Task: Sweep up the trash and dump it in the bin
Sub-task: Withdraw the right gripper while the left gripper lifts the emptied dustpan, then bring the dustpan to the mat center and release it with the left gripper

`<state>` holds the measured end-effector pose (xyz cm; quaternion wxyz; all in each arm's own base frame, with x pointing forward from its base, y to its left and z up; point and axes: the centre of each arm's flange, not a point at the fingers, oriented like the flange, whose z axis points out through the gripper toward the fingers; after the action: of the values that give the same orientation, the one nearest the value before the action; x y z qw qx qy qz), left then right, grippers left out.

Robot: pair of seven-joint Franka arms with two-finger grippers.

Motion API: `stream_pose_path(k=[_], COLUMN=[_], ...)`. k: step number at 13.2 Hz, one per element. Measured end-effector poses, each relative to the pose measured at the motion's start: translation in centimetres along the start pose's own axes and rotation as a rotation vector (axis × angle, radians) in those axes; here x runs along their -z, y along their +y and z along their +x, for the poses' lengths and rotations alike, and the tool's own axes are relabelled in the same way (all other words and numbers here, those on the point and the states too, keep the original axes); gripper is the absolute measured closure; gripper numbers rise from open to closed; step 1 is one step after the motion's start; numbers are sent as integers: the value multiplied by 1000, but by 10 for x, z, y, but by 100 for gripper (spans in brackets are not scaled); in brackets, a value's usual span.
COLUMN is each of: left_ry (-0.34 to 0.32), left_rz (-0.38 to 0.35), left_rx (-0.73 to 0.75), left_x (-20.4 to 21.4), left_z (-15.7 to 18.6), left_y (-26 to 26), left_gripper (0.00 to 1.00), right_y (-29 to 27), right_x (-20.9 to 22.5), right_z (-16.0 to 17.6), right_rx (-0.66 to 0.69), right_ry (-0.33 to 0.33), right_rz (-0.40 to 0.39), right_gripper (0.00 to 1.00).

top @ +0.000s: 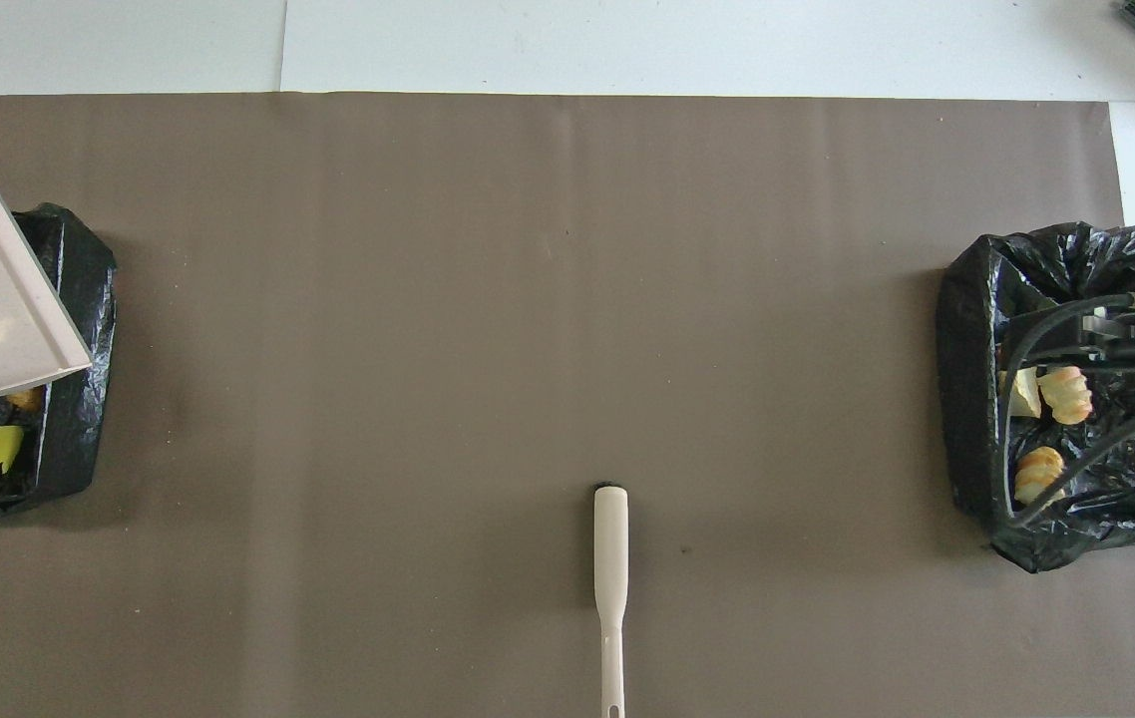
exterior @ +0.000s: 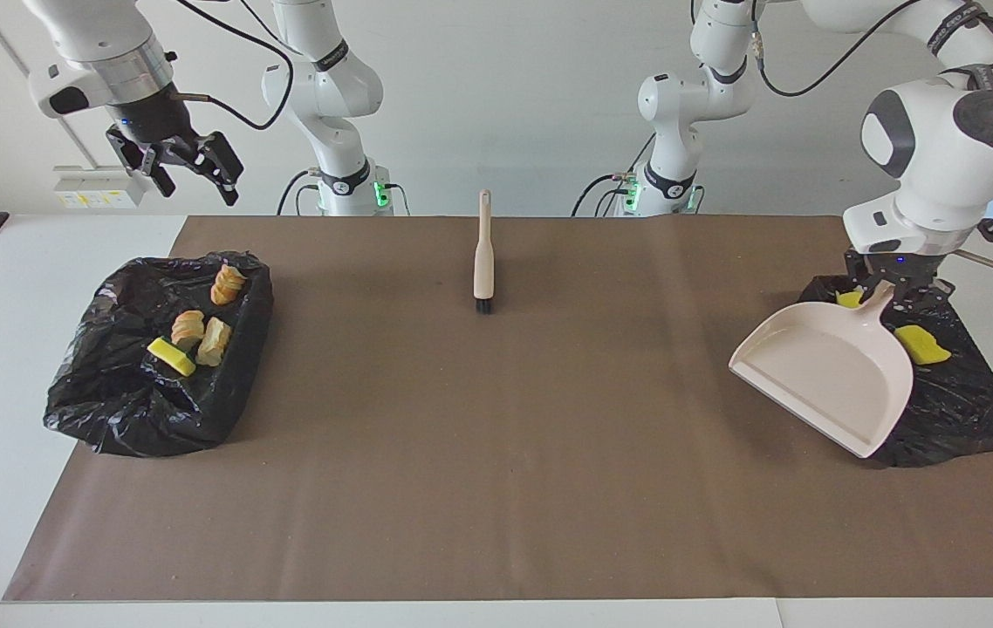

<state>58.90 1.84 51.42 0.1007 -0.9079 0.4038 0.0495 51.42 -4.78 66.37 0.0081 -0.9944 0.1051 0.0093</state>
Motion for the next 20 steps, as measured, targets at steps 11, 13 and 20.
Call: stream_pose_path(k=[11, 13, 20], left_ry=[114, 121, 183], left_rz=[-128, -150, -220], left_rx=[526, 599, 724], left_x=[3, -7, -4], left_z=[211, 238, 304], left_y=[253, 281, 363], left_gripper=[68, 68, 68], right_y=[-5, -13, -13], right_x=[-7, -7, -8], right_z=[-5, -6, -6], right_rx=[114, 129, 129], right_ry=[-16, -17, -18], right_rz=[-5, -6, -6], right_gripper=[0, 0, 0])
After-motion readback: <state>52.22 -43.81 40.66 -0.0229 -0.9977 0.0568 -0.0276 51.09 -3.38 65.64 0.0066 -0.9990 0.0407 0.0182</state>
